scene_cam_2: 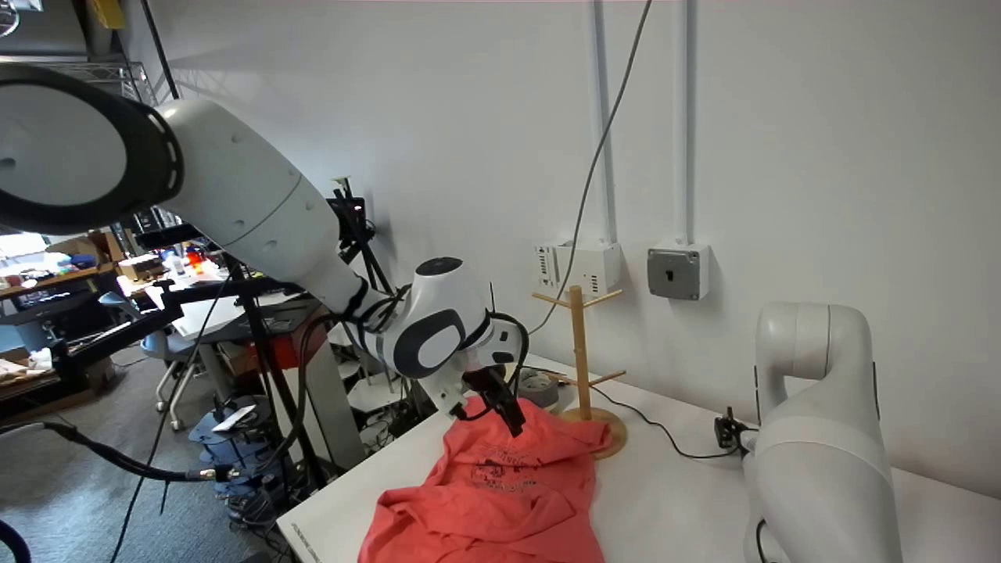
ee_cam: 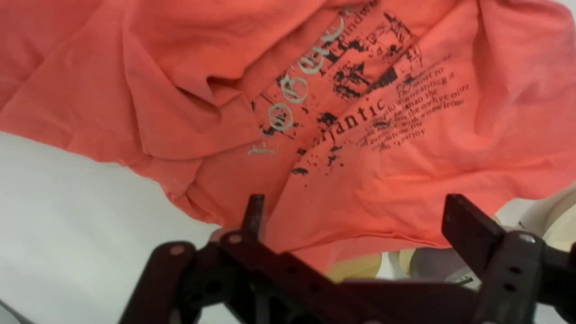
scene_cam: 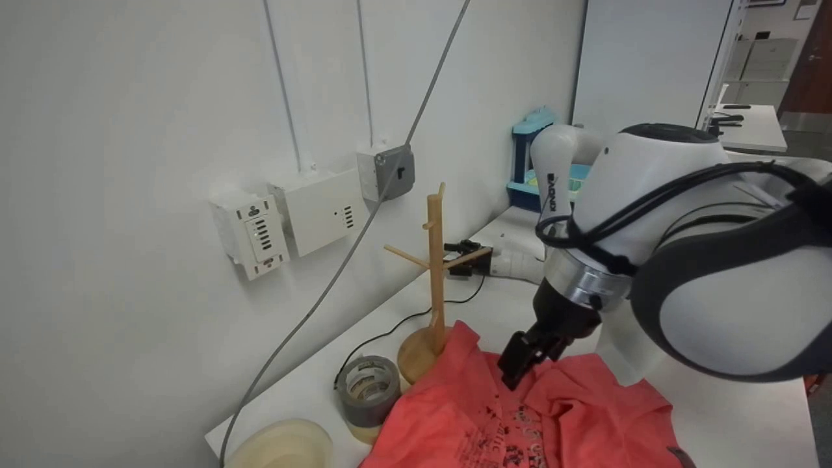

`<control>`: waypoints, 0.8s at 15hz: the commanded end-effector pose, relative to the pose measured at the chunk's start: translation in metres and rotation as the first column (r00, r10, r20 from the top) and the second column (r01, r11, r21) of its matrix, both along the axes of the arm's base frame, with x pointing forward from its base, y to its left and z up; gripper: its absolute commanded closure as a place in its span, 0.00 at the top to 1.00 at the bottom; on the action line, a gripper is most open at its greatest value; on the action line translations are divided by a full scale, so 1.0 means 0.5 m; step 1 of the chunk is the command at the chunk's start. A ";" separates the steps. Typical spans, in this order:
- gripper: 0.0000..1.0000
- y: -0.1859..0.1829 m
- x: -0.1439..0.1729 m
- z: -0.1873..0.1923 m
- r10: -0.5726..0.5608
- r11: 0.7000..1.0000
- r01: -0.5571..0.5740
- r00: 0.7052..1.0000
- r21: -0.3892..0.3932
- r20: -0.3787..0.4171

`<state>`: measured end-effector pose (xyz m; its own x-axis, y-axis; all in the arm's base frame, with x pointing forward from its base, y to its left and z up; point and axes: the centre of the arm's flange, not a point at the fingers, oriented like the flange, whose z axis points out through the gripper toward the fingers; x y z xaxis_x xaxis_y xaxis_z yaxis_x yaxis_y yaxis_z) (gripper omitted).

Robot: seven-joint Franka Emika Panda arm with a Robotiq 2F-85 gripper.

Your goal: Move the shirt away from you then unfold it

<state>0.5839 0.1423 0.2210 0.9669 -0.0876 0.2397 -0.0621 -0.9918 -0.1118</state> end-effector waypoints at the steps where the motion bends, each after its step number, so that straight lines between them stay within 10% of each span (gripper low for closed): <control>1: 1.00 -0.042 -0.041 -0.028 -0.051 0.999 0.050 0.998 -0.012 -0.026; 12: 0.93 -0.160 -0.020 -0.129 -0.130 0.992 0.129 0.988 -0.013 -0.088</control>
<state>0.5644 0.0764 0.1696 0.9656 -0.2093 0.1545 -0.1987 -0.9767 -0.0815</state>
